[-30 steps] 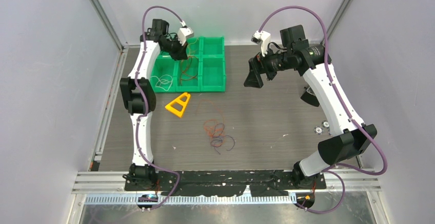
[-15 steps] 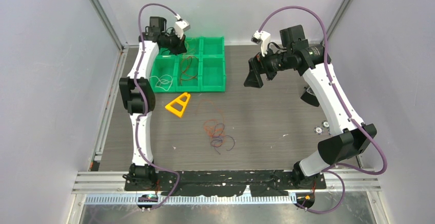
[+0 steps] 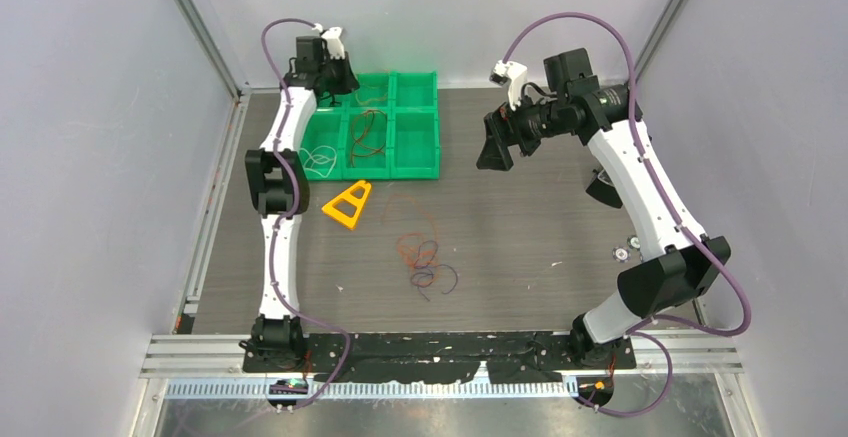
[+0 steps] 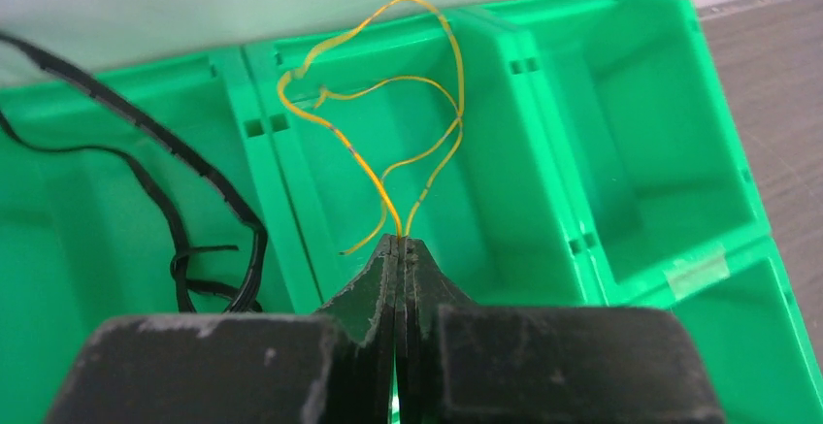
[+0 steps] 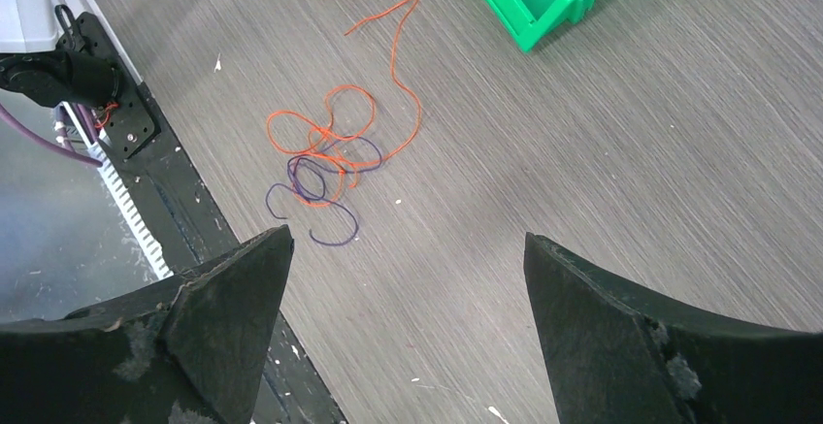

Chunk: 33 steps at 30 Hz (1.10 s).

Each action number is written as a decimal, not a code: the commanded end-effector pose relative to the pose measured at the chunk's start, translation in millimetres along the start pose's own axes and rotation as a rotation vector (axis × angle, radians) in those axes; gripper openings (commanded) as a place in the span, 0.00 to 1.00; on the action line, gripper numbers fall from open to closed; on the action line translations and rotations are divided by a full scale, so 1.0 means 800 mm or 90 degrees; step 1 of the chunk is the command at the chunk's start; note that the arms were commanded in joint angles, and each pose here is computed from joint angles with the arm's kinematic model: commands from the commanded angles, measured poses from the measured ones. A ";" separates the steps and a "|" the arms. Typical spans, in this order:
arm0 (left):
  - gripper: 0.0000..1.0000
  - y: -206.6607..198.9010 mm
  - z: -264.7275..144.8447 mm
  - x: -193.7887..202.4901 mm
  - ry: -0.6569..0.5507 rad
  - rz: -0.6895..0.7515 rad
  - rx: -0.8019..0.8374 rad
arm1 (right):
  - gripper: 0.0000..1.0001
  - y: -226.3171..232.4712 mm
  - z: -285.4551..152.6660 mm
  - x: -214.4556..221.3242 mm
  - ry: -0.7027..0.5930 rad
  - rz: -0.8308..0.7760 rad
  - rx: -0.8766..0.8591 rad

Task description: Untangle the cables

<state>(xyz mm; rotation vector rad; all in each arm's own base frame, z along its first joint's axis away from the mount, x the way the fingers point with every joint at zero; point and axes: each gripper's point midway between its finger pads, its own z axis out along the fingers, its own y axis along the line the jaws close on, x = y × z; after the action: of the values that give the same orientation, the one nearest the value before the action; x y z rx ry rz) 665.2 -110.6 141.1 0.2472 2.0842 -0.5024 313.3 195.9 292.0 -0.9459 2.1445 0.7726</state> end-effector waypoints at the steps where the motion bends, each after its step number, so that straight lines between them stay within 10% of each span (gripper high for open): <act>1: 0.00 0.009 -0.008 -0.048 -0.077 -0.085 -0.072 | 0.95 -0.006 -0.005 -0.014 -0.009 0.000 0.015; 14: 0.00 -0.005 0.002 0.022 0.027 -0.240 -0.105 | 0.96 -0.013 -0.005 -0.024 -0.014 0.003 0.029; 29: 0.00 -0.046 -0.008 0.028 0.067 -0.105 -0.097 | 0.96 -0.008 -0.008 -0.022 -0.017 0.006 0.023; 33: 0.34 -0.040 -0.014 0.015 0.050 -0.105 -0.100 | 0.95 -0.005 -0.011 -0.024 -0.021 0.001 0.021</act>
<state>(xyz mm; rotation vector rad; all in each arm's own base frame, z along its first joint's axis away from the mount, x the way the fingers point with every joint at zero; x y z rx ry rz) 640.1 -140.6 92.3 -0.0254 2.2941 -0.4509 325.0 196.0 290.9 -0.9139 2.1806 0.7544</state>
